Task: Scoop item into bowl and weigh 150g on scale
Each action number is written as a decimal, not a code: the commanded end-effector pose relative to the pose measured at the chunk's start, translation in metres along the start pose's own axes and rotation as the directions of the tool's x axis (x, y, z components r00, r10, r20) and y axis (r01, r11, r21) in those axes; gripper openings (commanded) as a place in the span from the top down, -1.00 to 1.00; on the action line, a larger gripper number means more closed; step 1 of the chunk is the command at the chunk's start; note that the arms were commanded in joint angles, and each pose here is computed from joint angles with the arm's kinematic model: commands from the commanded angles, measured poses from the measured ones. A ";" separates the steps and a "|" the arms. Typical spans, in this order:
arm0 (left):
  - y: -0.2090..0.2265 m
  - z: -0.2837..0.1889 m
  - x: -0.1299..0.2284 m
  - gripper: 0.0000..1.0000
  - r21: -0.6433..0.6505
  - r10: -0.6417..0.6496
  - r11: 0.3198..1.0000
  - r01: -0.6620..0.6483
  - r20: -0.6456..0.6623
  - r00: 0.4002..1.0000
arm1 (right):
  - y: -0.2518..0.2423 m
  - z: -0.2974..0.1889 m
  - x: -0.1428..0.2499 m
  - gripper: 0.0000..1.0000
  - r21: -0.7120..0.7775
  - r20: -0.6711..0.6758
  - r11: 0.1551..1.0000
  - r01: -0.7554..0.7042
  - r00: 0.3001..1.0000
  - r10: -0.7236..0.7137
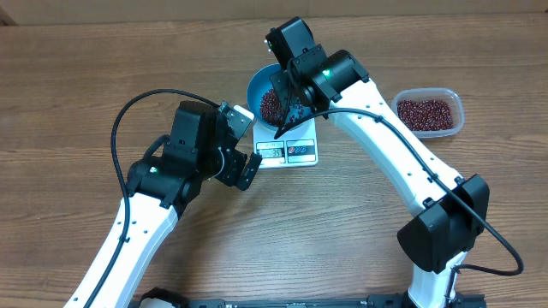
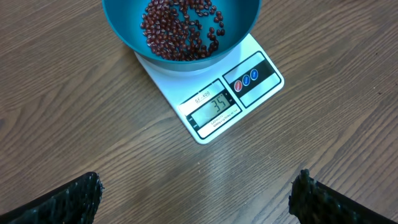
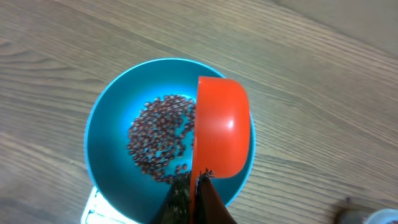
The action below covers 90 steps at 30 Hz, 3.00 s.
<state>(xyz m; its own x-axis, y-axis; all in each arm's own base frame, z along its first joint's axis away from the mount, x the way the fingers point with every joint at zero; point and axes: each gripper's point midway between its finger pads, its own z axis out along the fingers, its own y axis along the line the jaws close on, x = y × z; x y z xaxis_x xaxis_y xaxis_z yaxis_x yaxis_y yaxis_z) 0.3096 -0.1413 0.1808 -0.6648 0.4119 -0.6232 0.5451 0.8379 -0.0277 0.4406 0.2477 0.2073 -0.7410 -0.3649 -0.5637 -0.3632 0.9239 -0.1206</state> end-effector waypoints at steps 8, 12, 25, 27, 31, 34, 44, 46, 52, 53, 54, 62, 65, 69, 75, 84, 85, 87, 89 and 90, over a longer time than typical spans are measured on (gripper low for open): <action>-0.001 -0.002 -0.001 -0.99 0.007 0.019 1.000 -0.019 0.008 1.000 | -0.092 -0.089 -0.021 0.93 -0.114 0.132 0.976 -0.188 0.970 0.202; -0.001 -0.002 -0.001 -0.99 0.007 0.019 1.000 -0.019 0.008 1.000 | -0.161 -0.109 0.004 0.93 -0.065 0.108 0.945 -0.321 0.939 0.327; -0.001 -0.002 -0.001 -0.99 0.007 0.019 1.000 -0.019 0.008 1.000 | -0.278 -0.080 0.139 0.93 0.160 -0.150 0.814 -0.558 0.802 0.579; -0.001 -0.002 0.000 -0.99 0.007 0.019 1.000 -0.019 0.008 1.000 | -0.280 -0.065 0.154 0.93 0.170 -0.183 0.819 -0.548 0.799 0.573; -0.001 -0.002 0.000 -0.99 0.007 0.019 1.000 -0.019 0.008 1.000 | -0.281 -0.037 0.171 0.93 0.172 -0.234 0.852 -0.494 0.820 0.522; -0.001 -0.002 0.000 -0.99 0.007 0.019 1.000 -0.019 0.008 1.000 | -0.287 -0.017 0.184 0.93 0.200 -0.280 0.874 -0.443 0.829 0.484; -0.001 -0.002 -0.001 -0.99 0.007 0.019 1.000 -0.019 0.008 1.000 | -0.300 0.016 0.201 0.93 0.214 -0.359 0.925 -0.315 0.855 0.375; -0.001 -0.002 -0.001 -0.99 0.007 0.019 1.000 -0.019 0.008 1.000 | -0.299 0.022 0.205 0.93 0.209 -0.376 0.927 -0.312 0.850 0.370; -0.001 -0.002 -0.001 -0.99 0.007 0.019 1.000 -0.019 0.008 1.000 | -0.296 0.039 0.217 0.92 0.195 -0.423 0.930 -0.313 0.828 0.367; -0.001 -0.002 -0.001 -0.99 0.007 0.019 1.000 -0.019 0.008 1.000 | -0.296 0.041 0.219 0.93 0.194 -0.429 0.930 -0.313 0.825 0.367; -0.001 -0.002 -0.001 -0.99 0.007 0.019 1.000 -0.019 0.008 1.000 | -0.295 0.043 0.221 0.93 0.192 -0.435 0.930 -0.313 0.822 0.367; -0.001 -0.002 -0.001 -0.99 0.007 0.019 1.000 -0.019 0.008 1.000 | -0.273 0.056 0.218 0.93 0.074 -0.444 0.924 -0.374 0.818 0.366; -0.001 -0.002 0.000 -0.99 0.007 0.019 1.000 -0.019 0.008 1.000 | -0.263 0.057 0.212 0.93 0.007 -0.430 0.910 -0.414 0.821 0.377; -0.001 -0.002 0.000 -0.99 0.007 0.019 1.000 -0.019 0.008 1.000 | -0.248 0.056 0.206 0.93 -0.078 -0.429 0.888 -0.454 0.819 0.381; -0.001 -0.002 0.000 -0.99 0.007 0.019 1.000 -0.019 0.008 1.000 | -0.237 0.054 0.203 0.93 -0.134 -0.434 0.863 -0.487 0.812 0.391; -0.001 -0.002 0.000 -0.99 0.007 0.019 1.000 -0.019 0.008 1.000 | -0.243 0.050 0.199 0.93 -0.229 -0.401 0.792 -0.566 0.796 0.453; -0.001 -0.002 -0.001 -0.99 0.007 0.019 1.000 -0.019 0.008 1.000 | -0.245 0.051 0.202 0.93 -0.244 -0.401 0.773 -0.585 0.787 0.469; -0.001 -0.002 -0.001 -0.99 0.007 0.019 1.000 -0.019 0.008 1.000 | -0.246 0.055 0.207 0.93 -0.270 -0.413 0.741 -0.615 0.769 0.488; -0.001 -0.002 -0.001 -0.99 0.007 0.019 1.000 -0.019 0.008 1.000 | -0.245 0.058 0.207 0.93 -0.301 -0.417 0.715 -0.631 0.761 0.497; -0.001 -0.002 -0.001 -0.99 0.007 0.019 1.000 -0.019 0.008 1.000 | -0.244 0.059 0.207 0.93 -0.314 -0.417 0.703 -0.638 0.758 0.501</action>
<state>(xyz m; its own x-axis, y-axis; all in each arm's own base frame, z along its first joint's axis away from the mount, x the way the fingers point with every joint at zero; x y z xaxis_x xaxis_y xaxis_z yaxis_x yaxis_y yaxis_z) 0.3096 -0.1413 0.1808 -0.6648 0.4119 -0.6232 0.5451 0.8379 -0.0277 0.4075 -0.0586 0.0781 -0.9787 0.1318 -0.1577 0.0515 0.9001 0.4326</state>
